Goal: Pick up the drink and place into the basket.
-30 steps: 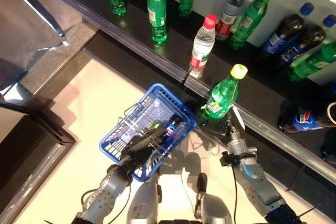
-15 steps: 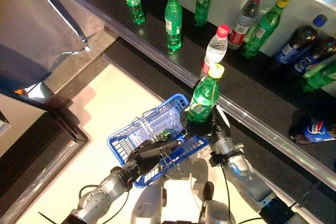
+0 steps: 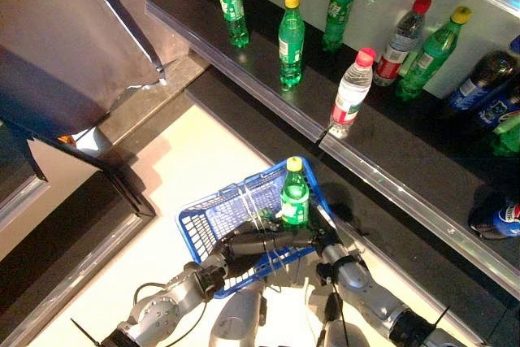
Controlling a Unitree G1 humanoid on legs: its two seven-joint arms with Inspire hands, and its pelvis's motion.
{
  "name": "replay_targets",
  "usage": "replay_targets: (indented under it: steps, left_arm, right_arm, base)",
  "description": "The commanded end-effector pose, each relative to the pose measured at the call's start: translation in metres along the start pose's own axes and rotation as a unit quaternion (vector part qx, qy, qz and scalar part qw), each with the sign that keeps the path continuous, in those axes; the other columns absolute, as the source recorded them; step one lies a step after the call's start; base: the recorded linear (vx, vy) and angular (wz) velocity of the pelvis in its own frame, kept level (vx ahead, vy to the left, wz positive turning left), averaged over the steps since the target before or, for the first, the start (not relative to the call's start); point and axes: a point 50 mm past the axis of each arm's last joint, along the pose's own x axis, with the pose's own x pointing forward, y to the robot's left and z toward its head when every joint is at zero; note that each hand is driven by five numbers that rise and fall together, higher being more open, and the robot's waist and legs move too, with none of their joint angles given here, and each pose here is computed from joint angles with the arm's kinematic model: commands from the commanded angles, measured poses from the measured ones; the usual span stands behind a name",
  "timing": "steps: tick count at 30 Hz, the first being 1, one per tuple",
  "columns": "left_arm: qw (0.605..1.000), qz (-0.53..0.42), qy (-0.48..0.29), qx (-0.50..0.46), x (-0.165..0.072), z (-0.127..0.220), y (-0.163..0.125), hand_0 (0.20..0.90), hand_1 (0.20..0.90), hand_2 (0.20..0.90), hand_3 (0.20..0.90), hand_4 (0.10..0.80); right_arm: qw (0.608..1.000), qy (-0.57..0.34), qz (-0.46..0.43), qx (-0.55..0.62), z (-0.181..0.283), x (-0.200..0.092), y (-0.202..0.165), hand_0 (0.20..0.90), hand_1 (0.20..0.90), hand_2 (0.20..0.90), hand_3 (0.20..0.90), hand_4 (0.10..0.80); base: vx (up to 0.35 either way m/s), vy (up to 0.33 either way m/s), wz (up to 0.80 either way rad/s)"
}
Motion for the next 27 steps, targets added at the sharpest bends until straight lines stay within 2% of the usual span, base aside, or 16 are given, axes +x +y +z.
replay_targets:
  steps: [1, 8, 14, 16, 21, 22, 27]
  left_arm:
    - [0.907, -0.406, -0.108, -0.025, 0.011, 0.028, -0.129, 0.3, 0.3, 0.3, 0.2, 0.1]
    - [0.897, -0.434, -0.083, -0.033, 0.01, 0.027, -0.138, 0.3, 0.3, 0.3, 0.2, 0.1]
    - [0.891, -0.451, -0.039, -0.038, 0.013, 0.02, -0.146, 0.3, 0.3, 0.3, 0.2, 0.1]
    - [0.887, -0.459, -0.03, -0.031, 0.015, 0.02, -0.15, 0.3, 0.3, 0.3, 0.2, 0.1]
    - [0.886, -0.464, -0.02, -0.016, 0.021, 0.024, -0.157, 0.3, 0.3, 0.3, 0.2, 0.1]
    - [0.886, -0.462, -0.014, -0.013, 0.024, 0.025, -0.16, 0.3, 0.3, 0.3, 0.2, 0.1]
    - [0.888, -0.461, 0.0, -0.01, 0.036, 0.024, -0.169, 0.3, 0.3, 0.3, 0.2, 0.1]
  right_arm:
    - [0.993, -0.069, 0.097, 0.019, 0.038, 0.016, 0.038, 0.3, 0.3, 0.3, 0.2, 0.1]
    - [0.989, 0.011, 0.147, 0.006, 0.017, 0.02, 0.037, 0.3, 0.3, 0.3, 0.2, 0.1]
    - [0.966, 0.118, 0.228, 0.011, 0.006, 0.03, 0.043, 0.3, 0.3, 0.3, 0.2, 0.1]
    - [0.955, 0.162, 0.247, -0.019, 0.002, 0.035, 0.039, 0.3, 0.3, 0.3, 0.2, 0.1]
    - [0.939, 0.177, 0.217, -0.2, 0.022, 0.055, 0.016, 0.3, 0.3, 0.3, 0.2, 0.1]
    - [0.922, 0.201, 0.202, -0.263, 0.027, 0.06, 0.006, 0.3, 0.3, 0.3, 0.2, 0.1]
    - [0.866, 0.221, 0.107, -0.436, 0.052, 0.077, -0.024, 0.3, 0.3, 0.3, 0.2, 0.1]
  base:
    - [-0.097, 0.046, 0.01]
    - [0.0, 0.023, 0.08]
    - [0.008, -0.018, 0.04]
    - [-0.032, -0.032, 0.03]
    - [-0.053, -0.046, 0.05]
    - [-0.035, -0.064, 0.08]
    - [-0.007, -0.039, 0.09]
